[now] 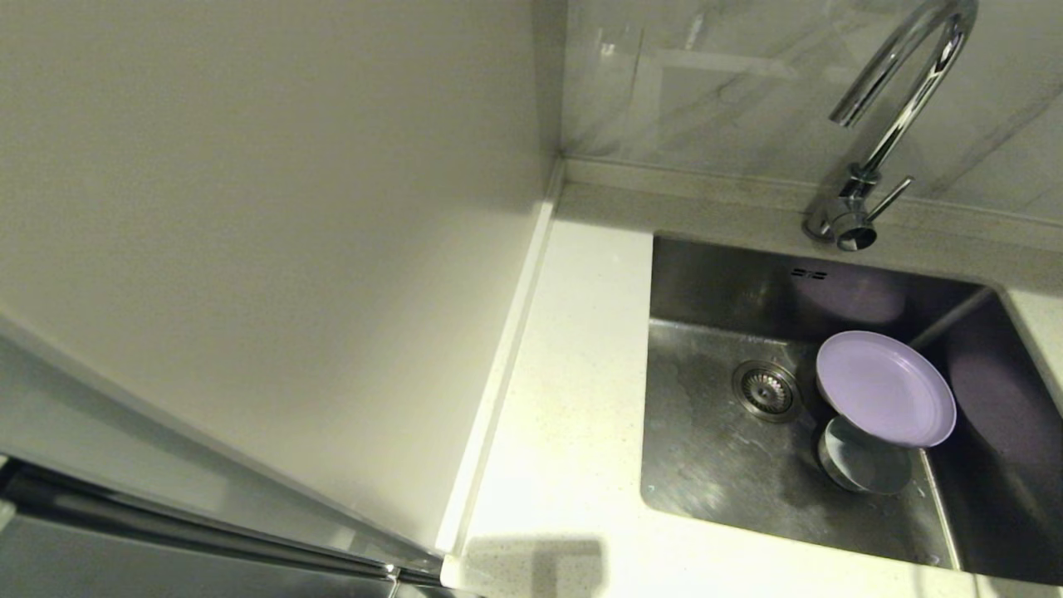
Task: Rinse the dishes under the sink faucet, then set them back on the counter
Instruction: Put a plate back to the table from the sink
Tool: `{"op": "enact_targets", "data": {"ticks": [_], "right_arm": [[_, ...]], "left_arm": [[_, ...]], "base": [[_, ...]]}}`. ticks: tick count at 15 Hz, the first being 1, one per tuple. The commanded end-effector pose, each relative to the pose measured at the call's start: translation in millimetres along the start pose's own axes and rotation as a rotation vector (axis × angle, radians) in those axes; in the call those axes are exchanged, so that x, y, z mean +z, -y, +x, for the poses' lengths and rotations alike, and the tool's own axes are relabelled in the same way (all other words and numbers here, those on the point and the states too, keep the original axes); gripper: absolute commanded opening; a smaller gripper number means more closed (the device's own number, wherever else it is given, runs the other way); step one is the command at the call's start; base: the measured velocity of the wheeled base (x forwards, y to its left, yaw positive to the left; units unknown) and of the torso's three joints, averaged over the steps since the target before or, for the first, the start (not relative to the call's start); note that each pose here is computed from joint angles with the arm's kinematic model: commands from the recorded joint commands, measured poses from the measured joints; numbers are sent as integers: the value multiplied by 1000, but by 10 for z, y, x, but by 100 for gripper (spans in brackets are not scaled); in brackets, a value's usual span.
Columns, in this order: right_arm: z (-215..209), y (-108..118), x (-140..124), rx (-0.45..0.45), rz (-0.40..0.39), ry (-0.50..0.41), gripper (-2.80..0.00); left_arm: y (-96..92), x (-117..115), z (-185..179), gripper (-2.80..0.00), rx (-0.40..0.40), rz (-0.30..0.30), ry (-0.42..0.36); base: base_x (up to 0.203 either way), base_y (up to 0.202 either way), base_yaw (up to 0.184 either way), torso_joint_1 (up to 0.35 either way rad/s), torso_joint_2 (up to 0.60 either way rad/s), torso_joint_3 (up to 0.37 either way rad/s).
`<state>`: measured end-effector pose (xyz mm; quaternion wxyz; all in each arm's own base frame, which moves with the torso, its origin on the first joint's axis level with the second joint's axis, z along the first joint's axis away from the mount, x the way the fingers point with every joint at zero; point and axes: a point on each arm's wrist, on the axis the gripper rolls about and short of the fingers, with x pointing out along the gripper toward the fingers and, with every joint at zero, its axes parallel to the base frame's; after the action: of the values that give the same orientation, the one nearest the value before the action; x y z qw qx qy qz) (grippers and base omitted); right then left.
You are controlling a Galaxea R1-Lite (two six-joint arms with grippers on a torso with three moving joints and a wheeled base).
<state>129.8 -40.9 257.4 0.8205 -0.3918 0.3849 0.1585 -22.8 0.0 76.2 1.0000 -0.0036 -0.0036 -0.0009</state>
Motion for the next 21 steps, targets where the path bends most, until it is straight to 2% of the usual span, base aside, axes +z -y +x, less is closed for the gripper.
{"op": "enact_targets", "data": {"ticks": [1, 4, 5, 7, 9, 10, 14, 21], "right_arm": [[263, -82, -47, -12, -40, 15, -280], [602, -223, -5, -155, -110, 151, -280], [693, -252, 78, -178, -103, 216, -280], [946, -199, 280, -215, -51, 285, -280], [1127, -173, 600, -291, -7, 383, -280], [1203, -197, 739, -327, 12, 401, -280], [1494, -234, 974, -406, 34, 352, -280], [1726, -213, 1030, -450, -3, 291, -280]], "left_arm": [[0, -8, 2, -280, 0, 0, -3], [0, -8, 2, -280, 0, 0, -3], [0, -8, 2, -280, 0, 0, -3], [0, -8, 2, -280, 0, 0, -3], [0, -8, 2, -280, 0, 0, -3], [0, -8, 2, -280, 0, 0, -3], [0, -8, 2, -280, 0, 0, -3], [0, -8, 2, -280, 0, 0, -3]], "base": [[0, 0, 0, 0, 0, 0], [0, 0, 0, 0, 0, 0], [0, 0, 0, 0, 0, 0], [0, 0, 0, 0, 0, 0], [0, 0, 0, 0, 0, 0], [0, 0, 0, 0, 0, 0], [0, 0, 0, 0, 0, 0], [0, 0, 0, 0, 0, 0]]}}
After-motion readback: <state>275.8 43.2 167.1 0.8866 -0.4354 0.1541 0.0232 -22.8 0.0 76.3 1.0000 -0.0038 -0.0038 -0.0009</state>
